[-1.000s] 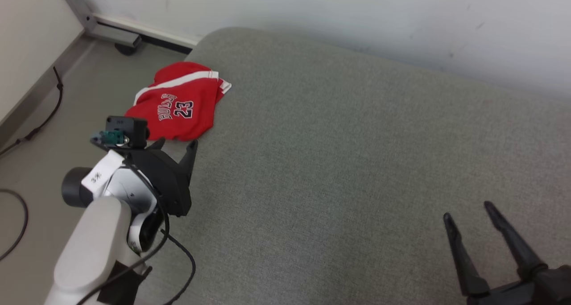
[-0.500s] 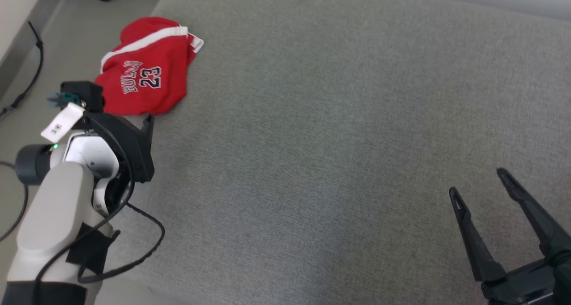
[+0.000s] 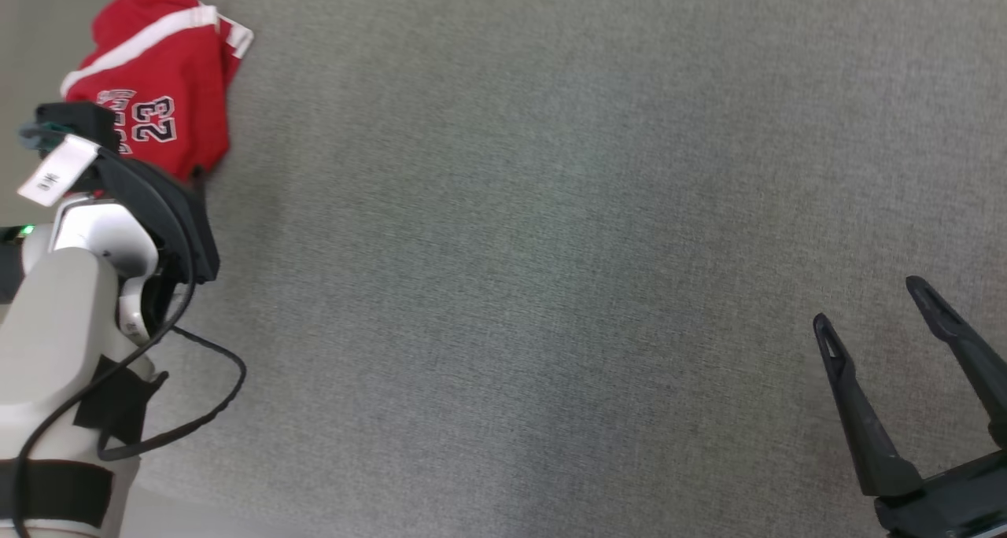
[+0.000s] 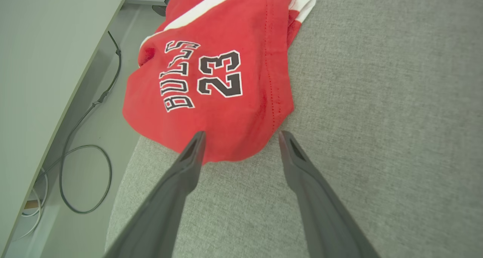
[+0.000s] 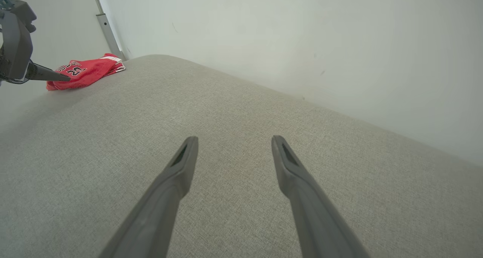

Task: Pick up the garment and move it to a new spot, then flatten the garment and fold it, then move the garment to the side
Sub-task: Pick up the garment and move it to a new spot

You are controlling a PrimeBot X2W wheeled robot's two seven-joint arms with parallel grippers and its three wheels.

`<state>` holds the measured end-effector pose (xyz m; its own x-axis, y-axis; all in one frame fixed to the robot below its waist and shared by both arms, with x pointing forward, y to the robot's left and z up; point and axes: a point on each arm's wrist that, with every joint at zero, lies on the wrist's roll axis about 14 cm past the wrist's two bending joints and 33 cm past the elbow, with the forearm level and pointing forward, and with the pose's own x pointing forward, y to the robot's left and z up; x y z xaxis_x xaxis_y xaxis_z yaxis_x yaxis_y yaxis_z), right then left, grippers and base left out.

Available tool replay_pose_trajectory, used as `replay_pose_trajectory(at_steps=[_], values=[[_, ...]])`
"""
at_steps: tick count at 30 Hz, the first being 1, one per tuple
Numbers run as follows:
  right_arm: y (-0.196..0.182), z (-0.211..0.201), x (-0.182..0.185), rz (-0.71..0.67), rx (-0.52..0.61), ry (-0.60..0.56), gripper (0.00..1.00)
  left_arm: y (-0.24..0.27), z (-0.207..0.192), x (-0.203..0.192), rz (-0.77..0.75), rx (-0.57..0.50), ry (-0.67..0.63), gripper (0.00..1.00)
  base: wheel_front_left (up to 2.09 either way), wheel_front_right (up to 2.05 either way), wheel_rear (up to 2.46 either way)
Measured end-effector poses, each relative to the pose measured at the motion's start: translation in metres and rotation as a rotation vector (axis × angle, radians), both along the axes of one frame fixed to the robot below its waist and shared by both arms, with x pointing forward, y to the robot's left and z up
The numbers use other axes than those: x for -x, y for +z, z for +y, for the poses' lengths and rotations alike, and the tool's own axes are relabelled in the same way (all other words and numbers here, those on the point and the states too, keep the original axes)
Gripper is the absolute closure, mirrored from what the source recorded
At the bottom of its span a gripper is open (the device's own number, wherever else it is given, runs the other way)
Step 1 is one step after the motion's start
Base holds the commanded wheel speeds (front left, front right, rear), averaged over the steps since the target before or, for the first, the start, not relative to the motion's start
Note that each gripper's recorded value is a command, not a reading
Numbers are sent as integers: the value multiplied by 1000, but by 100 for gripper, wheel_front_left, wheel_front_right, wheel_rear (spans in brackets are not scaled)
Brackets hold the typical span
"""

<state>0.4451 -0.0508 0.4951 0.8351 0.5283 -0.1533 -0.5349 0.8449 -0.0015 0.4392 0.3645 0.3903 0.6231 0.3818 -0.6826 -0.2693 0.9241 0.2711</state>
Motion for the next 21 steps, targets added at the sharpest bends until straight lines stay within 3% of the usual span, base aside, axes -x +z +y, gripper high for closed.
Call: replay_pose_trajectory(at_steps=[16, 17, 18, 21], values=[[-23, -24, -13, 65, 62, -65, 0, -31, -1, -28, 23, -2, 30, 0, 0, 0, 0], [-23, -24, -13, 66, 63, -66, 0, -30, -3, -30, 18, 0, 27, 17, 0, 0, 0], [-22, -24, -13, 64, 61, -65, 0, -30, -4, -31, 14, 2, 26, 100, 0, 0, 0], [-19, -22, -16, 56, 56, -64, 0, -30, -8, -35, 7, 13, 25, 100, 0, 0, 0]])
